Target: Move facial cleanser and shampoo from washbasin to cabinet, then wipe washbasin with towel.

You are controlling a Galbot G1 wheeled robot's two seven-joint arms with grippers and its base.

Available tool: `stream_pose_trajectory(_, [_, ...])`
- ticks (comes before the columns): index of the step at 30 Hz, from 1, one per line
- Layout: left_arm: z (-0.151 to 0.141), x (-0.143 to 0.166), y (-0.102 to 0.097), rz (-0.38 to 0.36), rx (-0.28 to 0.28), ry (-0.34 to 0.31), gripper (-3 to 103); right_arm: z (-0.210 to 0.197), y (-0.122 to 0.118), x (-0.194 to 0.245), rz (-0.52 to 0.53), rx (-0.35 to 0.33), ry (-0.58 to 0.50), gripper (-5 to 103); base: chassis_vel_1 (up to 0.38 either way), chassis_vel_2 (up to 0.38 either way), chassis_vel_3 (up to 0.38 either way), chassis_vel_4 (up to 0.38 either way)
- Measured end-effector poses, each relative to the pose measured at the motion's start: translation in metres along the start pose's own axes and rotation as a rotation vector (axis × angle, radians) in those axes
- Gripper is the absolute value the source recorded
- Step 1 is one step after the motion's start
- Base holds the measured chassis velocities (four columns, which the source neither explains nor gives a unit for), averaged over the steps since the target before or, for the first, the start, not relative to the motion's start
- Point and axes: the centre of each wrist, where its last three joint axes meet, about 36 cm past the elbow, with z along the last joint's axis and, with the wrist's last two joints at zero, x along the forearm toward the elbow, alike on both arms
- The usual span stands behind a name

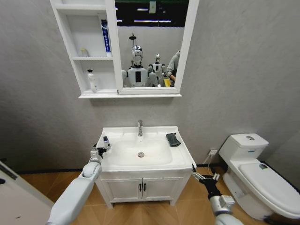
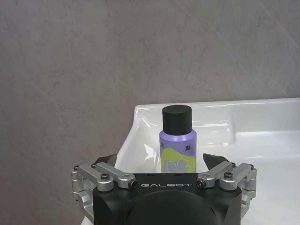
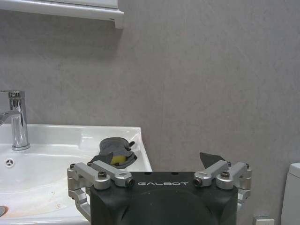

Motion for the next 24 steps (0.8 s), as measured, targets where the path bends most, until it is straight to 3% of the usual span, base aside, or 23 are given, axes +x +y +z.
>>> stream_pose_trajectory(7, [0.0033,-0.0028,-0.0021,0.005,0.002,0.008,102,0.0007,-0.0034,-0.003,-0.001,0.006,0.005,100,0.0,0.0,0.0,0.0])
stream_pose_trajectory(9, [0.0032,-0.0033,-0.0026,0.011,0.003,0.005,98,0.0014,-0.0039,-0.0031,0.001,0.008,0.009,100,0.0,0.0,0.0,0.0])
stream_pose_trajectory(12, [0.0031,-0.004,-0.0025,0.024,0.003,0.0,82,0.0028,-0.0045,-0.0036,0.002,0.011,0.014,100,0.0,0.0,0.0,0.0])
stream_pose_trajectory(14, [0.0028,-0.0045,-0.0024,0.026,0.003,0.0,82,0.0032,-0.0043,-0.0035,0.002,0.011,0.015,100,0.0,0.0,0.0,0.0])
stream_pose_trajectory(15, [0.0023,-0.0052,-0.0025,0.029,0.003,-0.001,72,0.0034,-0.0041,-0.0036,0.001,0.011,0.016,100,0.0,0.0,0.0,0.0])
stream_pose_trajectory(19, [0.002,-0.0064,-0.0032,0.035,0.002,0.0,61,0.0035,-0.0041,-0.004,0.001,0.012,0.016,100,0.0,0.0,0.0,0.0])
stream_pose_trajectory(22, [0.0023,-0.0061,-0.0061,0.058,-0.002,-0.002,44,0.0039,-0.0049,-0.0045,0.0,0.015,0.018,100,0.0,0.0,0.0,0.0])
stream_pose_trajectory(24, [0.0024,-0.0059,-0.0071,0.063,-0.003,-0.002,44,0.0041,-0.005,-0.0045,0.0,0.016,0.019,100,0.0,0.0,0.0,0.0])
